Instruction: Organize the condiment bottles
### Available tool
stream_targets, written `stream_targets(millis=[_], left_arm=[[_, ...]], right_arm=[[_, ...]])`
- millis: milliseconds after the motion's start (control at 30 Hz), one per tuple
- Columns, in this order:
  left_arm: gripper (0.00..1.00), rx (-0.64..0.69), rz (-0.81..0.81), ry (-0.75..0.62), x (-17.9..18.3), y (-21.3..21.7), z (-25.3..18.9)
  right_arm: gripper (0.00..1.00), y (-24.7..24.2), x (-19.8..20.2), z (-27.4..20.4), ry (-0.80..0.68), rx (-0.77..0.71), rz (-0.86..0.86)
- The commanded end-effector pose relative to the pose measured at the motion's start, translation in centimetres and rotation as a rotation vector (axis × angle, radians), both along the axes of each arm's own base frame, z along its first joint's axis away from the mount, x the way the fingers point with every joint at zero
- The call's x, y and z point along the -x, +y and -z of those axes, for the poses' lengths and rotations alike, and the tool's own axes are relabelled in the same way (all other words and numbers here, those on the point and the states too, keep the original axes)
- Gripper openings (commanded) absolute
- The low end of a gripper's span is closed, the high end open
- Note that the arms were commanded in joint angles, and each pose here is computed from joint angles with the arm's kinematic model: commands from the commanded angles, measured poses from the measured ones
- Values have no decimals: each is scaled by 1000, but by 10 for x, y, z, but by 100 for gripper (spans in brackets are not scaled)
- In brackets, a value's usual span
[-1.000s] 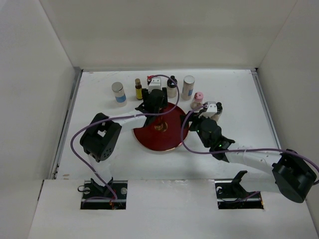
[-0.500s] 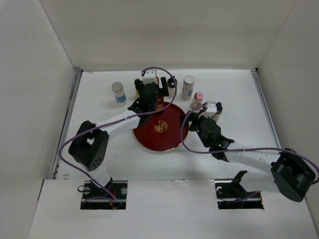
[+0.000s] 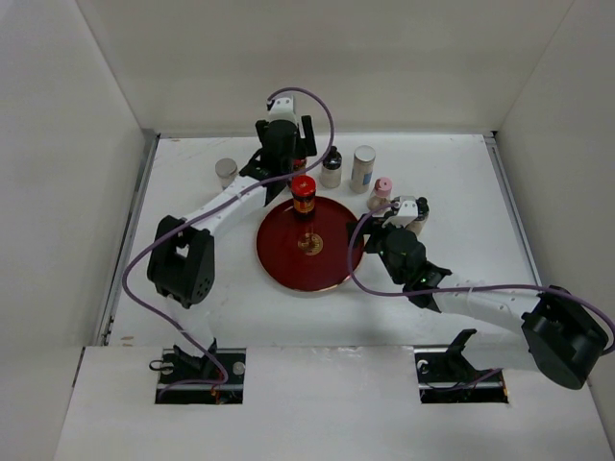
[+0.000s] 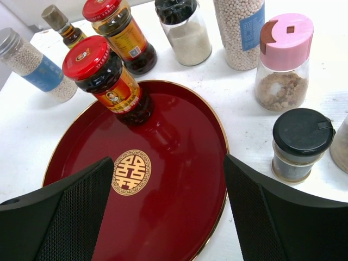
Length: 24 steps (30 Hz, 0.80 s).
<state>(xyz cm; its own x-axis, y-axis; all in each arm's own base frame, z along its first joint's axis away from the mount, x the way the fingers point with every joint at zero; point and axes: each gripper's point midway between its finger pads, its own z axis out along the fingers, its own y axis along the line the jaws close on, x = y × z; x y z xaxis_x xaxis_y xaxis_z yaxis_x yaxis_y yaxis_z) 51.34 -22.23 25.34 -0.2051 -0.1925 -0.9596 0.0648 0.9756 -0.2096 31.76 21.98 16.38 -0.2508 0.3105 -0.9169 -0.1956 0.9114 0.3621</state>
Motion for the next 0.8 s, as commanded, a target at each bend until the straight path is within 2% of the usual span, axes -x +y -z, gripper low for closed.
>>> stream_targets(millis=[0,500,767], left_arm=[[76,-33,74,92,-6,-11,15],[78,-106,20,166,-46,-4,64],[77,-108,9,166,-58,-3,75]], right_arm=[[86,0,-4,-11,-31,-31,10],[87,4,-4,-6,-16,-26,-1],[87,3,-5,-8,-22,-24,-1]])
